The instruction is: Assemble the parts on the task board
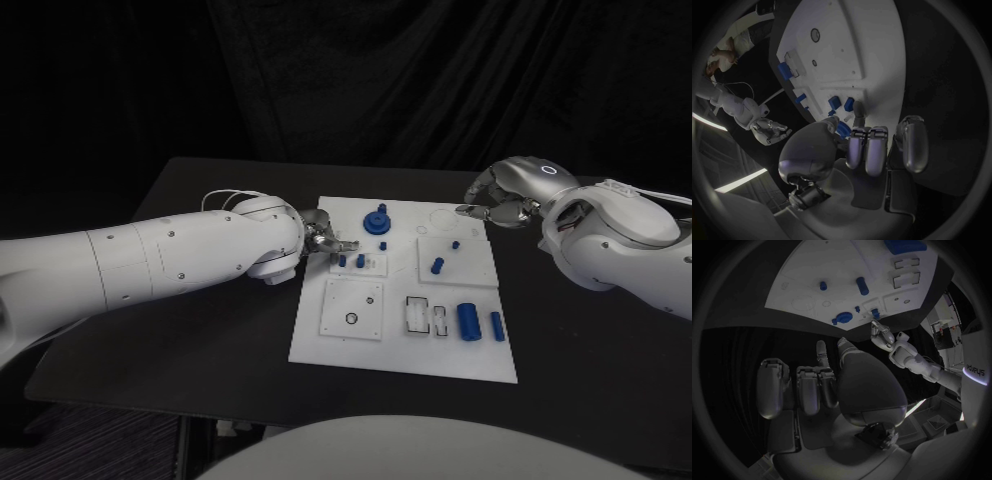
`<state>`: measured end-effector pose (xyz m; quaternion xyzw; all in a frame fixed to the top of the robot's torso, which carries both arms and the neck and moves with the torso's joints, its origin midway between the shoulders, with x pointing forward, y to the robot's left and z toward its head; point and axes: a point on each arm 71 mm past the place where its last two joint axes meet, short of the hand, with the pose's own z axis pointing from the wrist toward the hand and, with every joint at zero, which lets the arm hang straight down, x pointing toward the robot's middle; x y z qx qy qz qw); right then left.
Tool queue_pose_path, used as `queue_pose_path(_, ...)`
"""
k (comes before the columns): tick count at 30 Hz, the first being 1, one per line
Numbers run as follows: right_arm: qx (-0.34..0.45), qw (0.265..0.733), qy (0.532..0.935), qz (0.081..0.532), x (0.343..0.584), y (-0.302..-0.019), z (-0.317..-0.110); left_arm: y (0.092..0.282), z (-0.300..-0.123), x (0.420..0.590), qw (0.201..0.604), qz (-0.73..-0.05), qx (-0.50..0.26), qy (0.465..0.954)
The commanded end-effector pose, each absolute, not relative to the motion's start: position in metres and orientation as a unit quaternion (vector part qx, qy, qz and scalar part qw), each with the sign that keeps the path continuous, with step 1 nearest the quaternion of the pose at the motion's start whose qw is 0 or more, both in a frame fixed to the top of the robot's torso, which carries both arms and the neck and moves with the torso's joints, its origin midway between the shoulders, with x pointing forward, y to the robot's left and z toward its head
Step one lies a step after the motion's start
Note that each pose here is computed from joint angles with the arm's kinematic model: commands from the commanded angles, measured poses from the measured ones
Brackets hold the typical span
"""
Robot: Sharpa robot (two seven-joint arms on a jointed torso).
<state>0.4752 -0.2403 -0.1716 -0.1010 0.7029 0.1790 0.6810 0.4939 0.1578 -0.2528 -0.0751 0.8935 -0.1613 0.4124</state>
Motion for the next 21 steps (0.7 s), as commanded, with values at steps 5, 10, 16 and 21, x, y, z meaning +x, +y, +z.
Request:
queue_pose_path(5, -0.096, 0.681, 0.706, 0.171, 0.475, -0.242, -0.173, 0.156, -0.242, 0.498, 0.481, -0.243, -0.087, 0.838)
queue_pose_path(10, -0.094, 0.682, 0.705, 0.171, 0.474, -0.244, -0.172, 0.16, -0.228, 0.5, 0.548, -0.29, -0.089, 0.779)
queue_pose_path(16, -0.093, 0.685, 0.702, 0.172, 0.473, -0.247, -0.172, 0.164, -0.205, 0.496, 0.64, -0.36, -0.029, 0.678)
queue_pose_path(21, -0.093, 0.686, 0.701, 0.173, 0.473, -0.247, -0.171, 0.153, -0.2, 0.493, 0.634, -0.423, 0.051, 0.645)
